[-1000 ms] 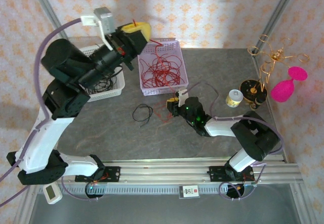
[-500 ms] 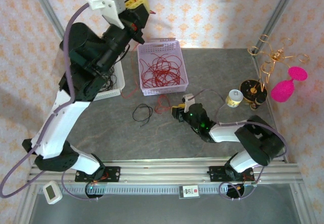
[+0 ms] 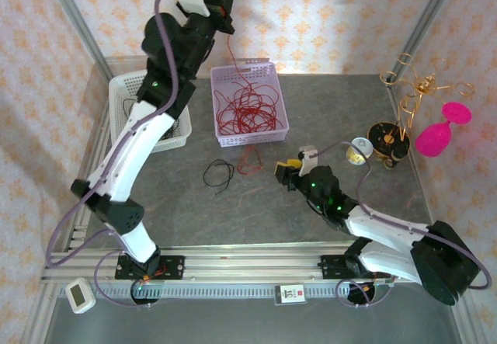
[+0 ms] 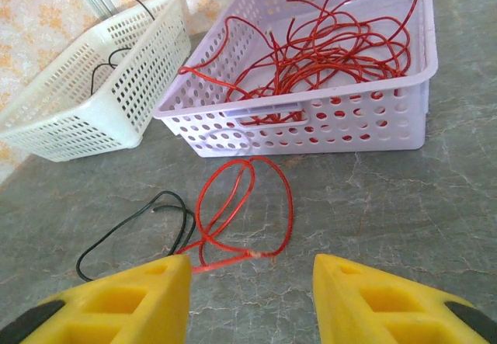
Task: Untangle the cables
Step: Place the cable into the container, then pick up the cable from the center of the table.
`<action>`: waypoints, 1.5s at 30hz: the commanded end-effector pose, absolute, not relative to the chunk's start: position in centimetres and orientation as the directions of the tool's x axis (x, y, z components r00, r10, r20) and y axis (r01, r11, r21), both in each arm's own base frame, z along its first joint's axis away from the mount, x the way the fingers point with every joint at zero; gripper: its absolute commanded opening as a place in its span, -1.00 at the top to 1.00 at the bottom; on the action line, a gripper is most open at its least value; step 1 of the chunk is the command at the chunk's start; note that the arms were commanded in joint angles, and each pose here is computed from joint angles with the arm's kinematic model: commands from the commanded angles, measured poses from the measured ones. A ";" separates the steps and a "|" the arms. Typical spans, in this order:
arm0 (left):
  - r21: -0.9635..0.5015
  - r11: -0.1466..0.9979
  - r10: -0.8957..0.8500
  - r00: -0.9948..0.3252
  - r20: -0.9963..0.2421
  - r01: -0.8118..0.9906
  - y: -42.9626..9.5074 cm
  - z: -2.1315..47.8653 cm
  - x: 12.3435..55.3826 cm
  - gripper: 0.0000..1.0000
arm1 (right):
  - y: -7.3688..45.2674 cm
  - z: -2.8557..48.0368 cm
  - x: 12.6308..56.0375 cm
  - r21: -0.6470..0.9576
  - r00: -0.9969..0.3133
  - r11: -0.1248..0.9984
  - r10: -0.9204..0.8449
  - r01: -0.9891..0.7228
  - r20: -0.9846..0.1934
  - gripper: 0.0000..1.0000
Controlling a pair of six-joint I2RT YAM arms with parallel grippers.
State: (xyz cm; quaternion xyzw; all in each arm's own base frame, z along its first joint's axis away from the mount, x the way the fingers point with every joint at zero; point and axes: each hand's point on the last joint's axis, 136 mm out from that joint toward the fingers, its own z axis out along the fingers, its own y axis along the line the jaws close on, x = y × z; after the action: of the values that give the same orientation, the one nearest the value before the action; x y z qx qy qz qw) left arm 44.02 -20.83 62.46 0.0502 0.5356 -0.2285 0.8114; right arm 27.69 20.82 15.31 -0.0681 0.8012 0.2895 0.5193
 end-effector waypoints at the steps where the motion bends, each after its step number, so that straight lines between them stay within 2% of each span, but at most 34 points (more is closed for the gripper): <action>1: -0.209 0.854 -0.386 0.312 -0.868 0.476 -21.6 61.2 47.4 1.00 | 19.4 14.6 27.1 0.379 -0.473 0.852 0.183 -0.361 -0.862 0.10; 6: -0.274 0.868 -0.375 0.184 -0.909 0.415 -22.9 52.6 55.0 1.00 | 18.2 14.6 26.4 0.385 -0.467 0.861 0.204 -0.334 -0.860 0.08; 11: -0.341 0.880 -0.356 -0.016 -0.934 0.331 -24.6 40.4 60.6 1.00 | 17.8 13.4 25.8 0.392 -0.495 0.863 0.201 -0.319 -0.845 0.06; 17: -0.396 0.893 -0.333 -0.282 -0.900 0.212 -25.4 25.6 62.7 1.00 | 18.0 12.3 25.4 0.402 -0.536 0.861 0.190 -0.311 -0.822 0.06; 21: -0.404 0.907 -0.328 -0.402 -0.855 0.121 -24.9 18.7 62.3 1.00 | 18.1 12.1 25.6 0.402 -0.540 0.862 0.188 -0.310 -0.820 0.05; 23: -0.416 0.902 -0.329 -0.441 -0.835 0.114 -25.0 16.8 61.9 0.88 | 18.3 12.0 25.7 0.397 -0.545 0.863 0.179 -0.313 -0.819 0.05; 28: -0.393 0.913 -0.301 -0.471 -0.829 0.108 -25.0 16.8 61.6 0.26 | 19.3 12.0 26.1 0.400 -0.565 0.856 0.161 -0.328 -0.809 0.05; 34: -0.329 0.935 -0.242 -0.435 -0.868 0.137 -24.7 23.0 60.7 -0.16 | 20.1 12.2 26.5 0.400 -0.576 0.850 0.146 -0.343 -0.804 -0.02; 38: -0.291 0.944 -0.212 -0.388 -0.897 0.156 -23.8 27.7 57.8 -0.19 | 21.1 12.6 27.0 0.389 -0.582 0.843 0.114 -0.372 -0.805 -0.04; 41: -0.293 0.942 -0.218 -0.362 -0.906 0.165 -22.3 30.1 53.8 -0.19 | 22.5 13.0 27.5 0.386 -0.596 0.827 0.078 -0.409 -0.799 -0.04; 45: -0.318 0.937 -0.240 -0.394 -0.887 0.146 -19.3 28.0 47.2 -0.12 | 24.4 12.6 28.4 0.356 -0.606 0.815 0.008 -0.457 -0.796 -0.03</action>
State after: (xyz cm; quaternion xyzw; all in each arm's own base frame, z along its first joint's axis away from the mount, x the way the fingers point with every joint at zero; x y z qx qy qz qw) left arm 50.21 -21.06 29.50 -0.0206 0.8109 -0.1865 0.5543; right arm 28.01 22.88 12.28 -0.0971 0.8557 0.2713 0.4299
